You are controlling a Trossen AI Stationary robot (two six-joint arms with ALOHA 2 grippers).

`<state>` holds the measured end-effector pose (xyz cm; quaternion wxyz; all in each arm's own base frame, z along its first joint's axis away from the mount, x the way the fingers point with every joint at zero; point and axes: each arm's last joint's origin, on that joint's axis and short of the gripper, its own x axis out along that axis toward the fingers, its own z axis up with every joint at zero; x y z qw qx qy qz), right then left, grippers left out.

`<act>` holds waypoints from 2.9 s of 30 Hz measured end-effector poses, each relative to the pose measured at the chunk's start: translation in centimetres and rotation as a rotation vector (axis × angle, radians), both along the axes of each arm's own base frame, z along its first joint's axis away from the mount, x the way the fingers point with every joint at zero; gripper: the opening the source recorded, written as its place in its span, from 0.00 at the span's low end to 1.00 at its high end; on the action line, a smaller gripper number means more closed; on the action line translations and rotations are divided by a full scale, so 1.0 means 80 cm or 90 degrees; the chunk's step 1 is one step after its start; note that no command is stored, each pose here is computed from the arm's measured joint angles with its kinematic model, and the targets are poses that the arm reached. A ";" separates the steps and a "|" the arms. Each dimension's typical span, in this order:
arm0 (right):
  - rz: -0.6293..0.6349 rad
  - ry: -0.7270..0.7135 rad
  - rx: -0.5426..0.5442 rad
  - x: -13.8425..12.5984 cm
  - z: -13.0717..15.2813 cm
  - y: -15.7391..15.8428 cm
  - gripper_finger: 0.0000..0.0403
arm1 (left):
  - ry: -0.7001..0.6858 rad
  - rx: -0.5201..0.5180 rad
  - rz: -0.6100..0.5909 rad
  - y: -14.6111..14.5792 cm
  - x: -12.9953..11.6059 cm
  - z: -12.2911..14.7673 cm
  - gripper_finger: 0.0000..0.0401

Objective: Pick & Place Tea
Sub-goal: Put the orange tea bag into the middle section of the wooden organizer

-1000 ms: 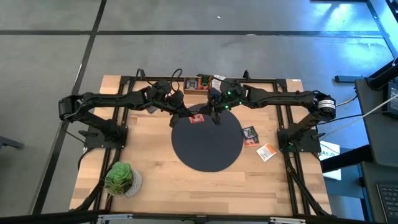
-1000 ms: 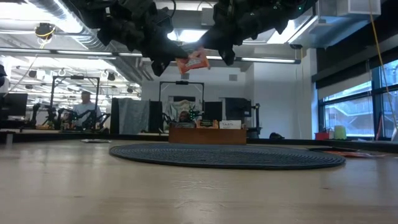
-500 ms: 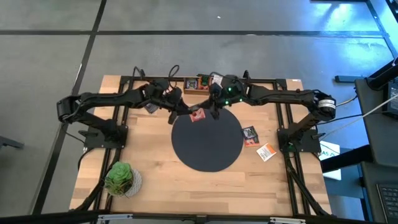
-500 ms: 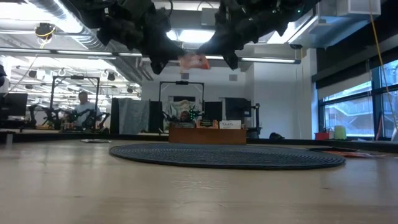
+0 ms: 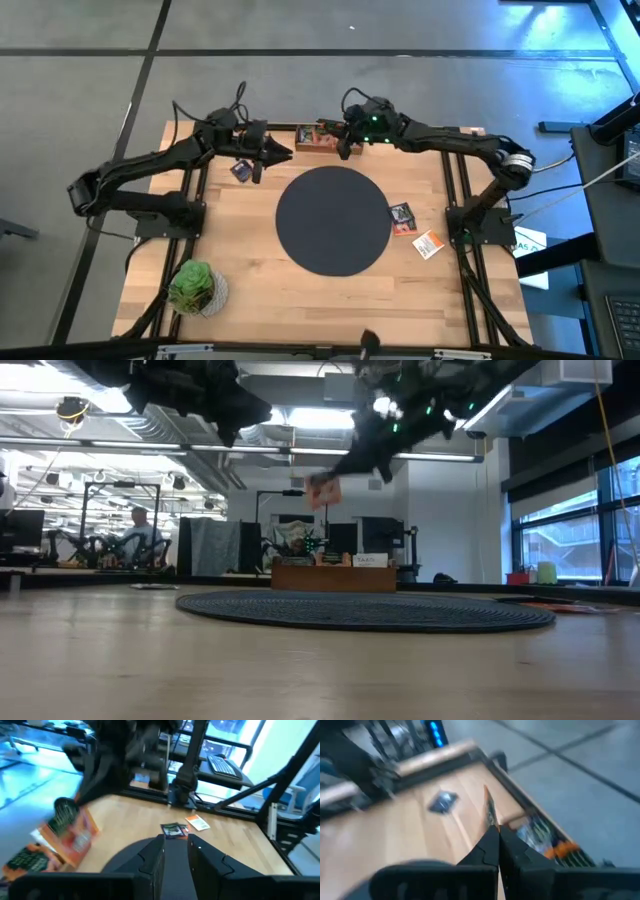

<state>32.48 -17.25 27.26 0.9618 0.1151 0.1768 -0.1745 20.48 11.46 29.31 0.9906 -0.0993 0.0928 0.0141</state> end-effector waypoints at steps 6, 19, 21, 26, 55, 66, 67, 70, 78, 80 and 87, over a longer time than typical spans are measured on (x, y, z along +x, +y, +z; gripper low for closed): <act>-0.035 0.030 -0.012 0.010 -0.057 -0.048 0.00 | 0.000 0.016 0.013 0.006 -0.003 0.000 0.20; -0.074 0.116 -0.061 0.007 -0.110 -0.085 0.01 | 0.004 0.009 0.026 0.010 -0.005 -0.001 0.19; -0.074 0.125 -0.064 0.009 -0.118 -0.086 0.01 | 0.004 0.009 0.026 0.011 -0.005 -0.001 0.19; -0.063 0.131 -0.077 0.017 -0.135 -0.085 0.01 | 0.005 0.014 0.029 0.011 -0.005 -0.002 0.20; -0.145 0.128 -0.077 0.016 -0.122 -0.082 0.22 | 0.006 0.009 0.027 0.010 -0.004 -0.002 0.20; -0.036 0.128 -0.112 -0.003 -0.064 -0.087 0.35 | 0.006 0.008 0.027 0.010 -0.004 -0.002 0.19; -0.023 0.143 -0.088 -0.002 -0.058 -0.089 0.34 | 0.007 0.007 0.027 0.010 -0.004 -0.003 0.19; -0.024 0.193 -0.043 0.008 -0.040 -0.097 0.32 | 0.013 0.001 0.027 0.012 -0.002 -0.006 0.19; 0.000 0.274 -0.010 0.034 -0.008 -0.118 0.27 | 0.038 -0.027 0.030 0.018 0.008 -0.019 0.20; 0.000 0.278 -0.004 0.040 -0.012 -0.122 0.26 | 0.046 -0.037 0.031 0.019 0.010 -0.023 0.20; 0.015 0.289 0.037 0.048 -0.031 -0.127 0.25 | 0.063 -0.049 0.030 0.023 0.016 -0.033 0.20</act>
